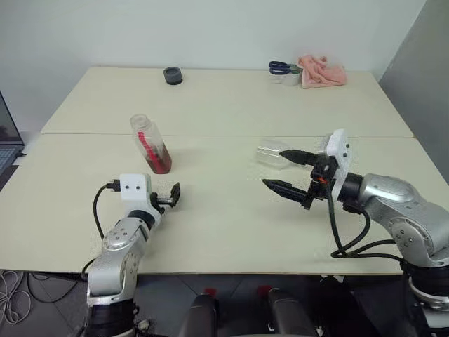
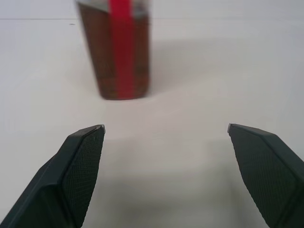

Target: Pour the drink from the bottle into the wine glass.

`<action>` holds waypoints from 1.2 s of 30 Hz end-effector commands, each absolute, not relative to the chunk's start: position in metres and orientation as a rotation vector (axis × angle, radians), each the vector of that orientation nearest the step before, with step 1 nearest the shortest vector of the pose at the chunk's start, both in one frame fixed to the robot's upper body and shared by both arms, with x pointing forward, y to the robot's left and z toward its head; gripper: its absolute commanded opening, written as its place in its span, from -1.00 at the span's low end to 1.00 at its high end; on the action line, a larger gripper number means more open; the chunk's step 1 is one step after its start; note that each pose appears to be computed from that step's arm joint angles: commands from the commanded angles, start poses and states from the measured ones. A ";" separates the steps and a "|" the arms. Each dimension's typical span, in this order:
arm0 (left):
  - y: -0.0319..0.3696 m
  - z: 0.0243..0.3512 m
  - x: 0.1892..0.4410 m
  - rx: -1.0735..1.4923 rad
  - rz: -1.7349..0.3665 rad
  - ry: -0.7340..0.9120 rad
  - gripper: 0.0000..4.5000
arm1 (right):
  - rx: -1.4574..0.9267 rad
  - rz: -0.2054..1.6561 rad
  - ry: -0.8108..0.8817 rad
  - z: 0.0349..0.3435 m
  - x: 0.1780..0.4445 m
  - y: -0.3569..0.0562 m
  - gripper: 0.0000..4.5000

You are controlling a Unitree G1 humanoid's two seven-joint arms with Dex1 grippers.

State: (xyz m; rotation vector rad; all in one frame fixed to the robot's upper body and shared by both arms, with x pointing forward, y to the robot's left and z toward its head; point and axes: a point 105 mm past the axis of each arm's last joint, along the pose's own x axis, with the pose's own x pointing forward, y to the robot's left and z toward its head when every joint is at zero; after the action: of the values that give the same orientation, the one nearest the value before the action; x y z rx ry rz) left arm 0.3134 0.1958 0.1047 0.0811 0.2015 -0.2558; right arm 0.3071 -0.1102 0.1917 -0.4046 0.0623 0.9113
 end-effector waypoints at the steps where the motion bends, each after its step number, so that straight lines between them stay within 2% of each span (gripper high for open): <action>1: 0.132 0.144 0.288 0.160 -0.715 0.118 0.99 | -0.671 0.803 0.022 0.202 0.330 -0.125 1.00; 7: 0.110 0.167 0.257 0.266 -1.097 0.160 0.99 | -0.920 0.773 0.078 0.194 0.357 -0.126 1.00; 10: 0.107 0.174 0.255 0.299 -1.163 0.160 0.99 | -0.988 0.775 0.097 0.189 0.365 -0.124 1.00; 16: 0.106 0.177 0.259 0.320 -1.163 0.140 0.99 | -1.044 0.792 0.156 0.174 0.377 -0.124 1.00; 24: 0.098 0.170 0.253 0.292 -1.159 0.134 0.99 | -1.150 0.798 0.258 0.154 0.394 -0.131 1.00; 36: 0.094 0.167 0.251 0.273 -1.139 0.123 0.99 | -1.245 0.740 0.316 0.152 0.420 -0.143 1.00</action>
State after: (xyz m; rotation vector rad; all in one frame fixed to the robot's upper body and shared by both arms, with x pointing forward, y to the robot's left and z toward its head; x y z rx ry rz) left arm 0.2560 0.0990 0.1597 0.2533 0.1693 -1.1217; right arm 0.4154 -0.1416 0.1413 -1.1999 0.3365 0.7637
